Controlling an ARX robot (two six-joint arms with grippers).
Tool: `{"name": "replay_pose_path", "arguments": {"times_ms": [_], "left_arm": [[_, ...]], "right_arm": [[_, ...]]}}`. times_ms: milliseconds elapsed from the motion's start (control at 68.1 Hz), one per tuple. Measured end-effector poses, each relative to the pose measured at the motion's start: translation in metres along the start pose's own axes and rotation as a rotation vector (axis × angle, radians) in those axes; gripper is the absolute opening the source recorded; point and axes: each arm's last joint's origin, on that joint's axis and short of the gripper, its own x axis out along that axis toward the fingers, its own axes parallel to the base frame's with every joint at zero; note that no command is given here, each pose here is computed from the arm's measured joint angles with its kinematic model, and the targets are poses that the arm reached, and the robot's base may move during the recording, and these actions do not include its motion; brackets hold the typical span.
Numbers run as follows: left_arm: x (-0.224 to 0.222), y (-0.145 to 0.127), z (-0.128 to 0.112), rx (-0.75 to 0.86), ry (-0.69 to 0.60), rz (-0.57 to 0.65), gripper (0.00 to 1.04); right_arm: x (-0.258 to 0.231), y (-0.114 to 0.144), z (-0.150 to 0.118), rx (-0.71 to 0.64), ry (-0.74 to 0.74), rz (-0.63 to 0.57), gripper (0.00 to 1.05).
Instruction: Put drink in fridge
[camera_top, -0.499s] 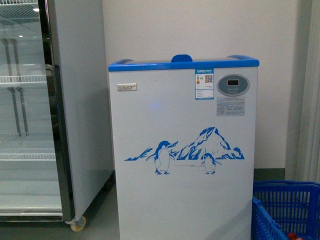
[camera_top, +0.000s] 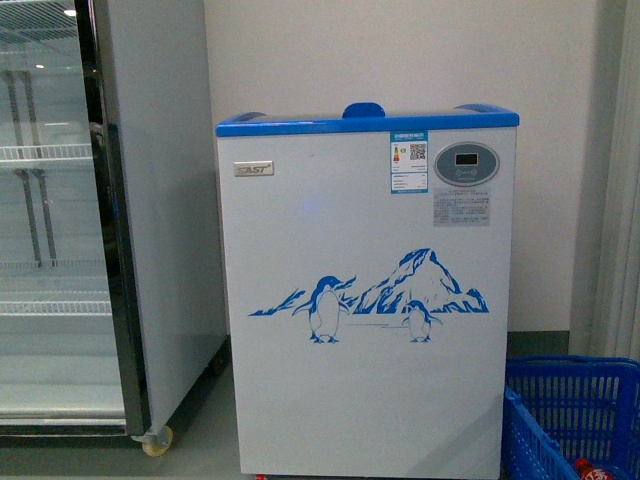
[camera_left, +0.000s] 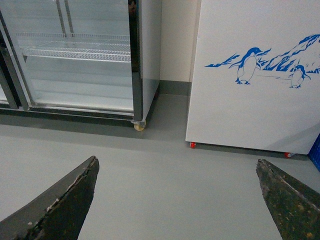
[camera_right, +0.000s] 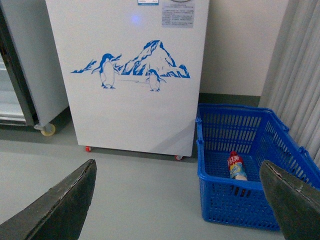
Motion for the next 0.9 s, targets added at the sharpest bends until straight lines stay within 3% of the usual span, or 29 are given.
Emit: {"name": "replay_pose_path", "arguments": {"times_ms": [895], "left_arm": [[0.0, 0.0, 0.0, 0.0, 0.0, 0.0, 0.97]], "right_arm": [[0.0, 0.0, 0.0, 0.0, 0.0, 0.0, 0.98]]}}
